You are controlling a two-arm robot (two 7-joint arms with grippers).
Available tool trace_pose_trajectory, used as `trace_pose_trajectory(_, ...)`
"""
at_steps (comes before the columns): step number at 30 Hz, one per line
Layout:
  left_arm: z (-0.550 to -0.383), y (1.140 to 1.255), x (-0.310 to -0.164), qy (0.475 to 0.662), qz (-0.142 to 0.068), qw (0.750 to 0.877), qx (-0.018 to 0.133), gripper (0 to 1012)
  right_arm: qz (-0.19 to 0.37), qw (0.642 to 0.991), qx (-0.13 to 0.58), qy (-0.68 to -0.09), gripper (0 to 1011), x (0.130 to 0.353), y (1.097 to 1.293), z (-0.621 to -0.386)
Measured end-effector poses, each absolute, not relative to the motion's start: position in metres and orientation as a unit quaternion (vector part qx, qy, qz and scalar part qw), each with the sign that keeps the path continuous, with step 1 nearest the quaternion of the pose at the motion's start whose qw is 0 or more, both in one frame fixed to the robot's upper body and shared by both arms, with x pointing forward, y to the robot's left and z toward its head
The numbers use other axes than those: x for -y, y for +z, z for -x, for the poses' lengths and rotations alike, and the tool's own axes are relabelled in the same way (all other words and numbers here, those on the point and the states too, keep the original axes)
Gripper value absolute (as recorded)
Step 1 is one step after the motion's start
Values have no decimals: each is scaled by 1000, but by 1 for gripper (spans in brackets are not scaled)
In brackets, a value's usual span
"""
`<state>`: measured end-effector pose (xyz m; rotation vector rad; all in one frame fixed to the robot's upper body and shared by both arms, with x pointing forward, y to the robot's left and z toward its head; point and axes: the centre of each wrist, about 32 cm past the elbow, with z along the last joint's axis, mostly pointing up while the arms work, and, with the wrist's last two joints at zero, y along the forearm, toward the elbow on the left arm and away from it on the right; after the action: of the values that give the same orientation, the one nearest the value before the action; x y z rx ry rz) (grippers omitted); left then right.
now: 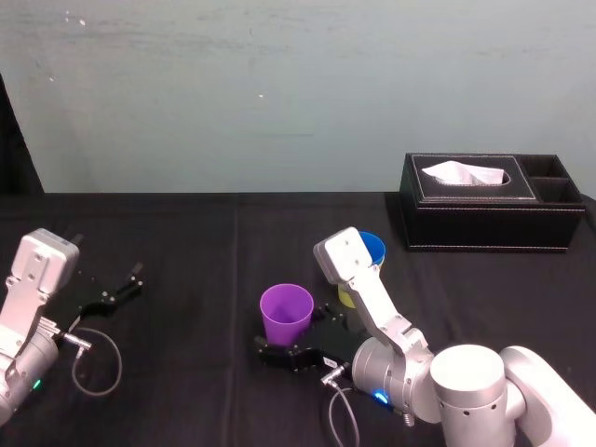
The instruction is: Stack the three plastic cups sequentially using one hand.
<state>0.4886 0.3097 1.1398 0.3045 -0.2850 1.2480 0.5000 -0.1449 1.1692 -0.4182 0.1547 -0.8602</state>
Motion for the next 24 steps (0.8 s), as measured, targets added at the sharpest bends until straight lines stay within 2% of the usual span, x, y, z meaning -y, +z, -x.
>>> trace_pose_trajectory(17,-489,1140,-310,580,-142,791,132,1000,201,883,-77,-417,1003,144,1166,-504)
trace_pose_trajectory(23,-489,1140,-310,580,-141,791,132,1000,201,883,-76,-417,908,144,1166,-504)
trace_pose_trajectory(24,-489,1140,-310,580,-142,791,132,1000,201,883,-76,-417,862,144,1166,-504)
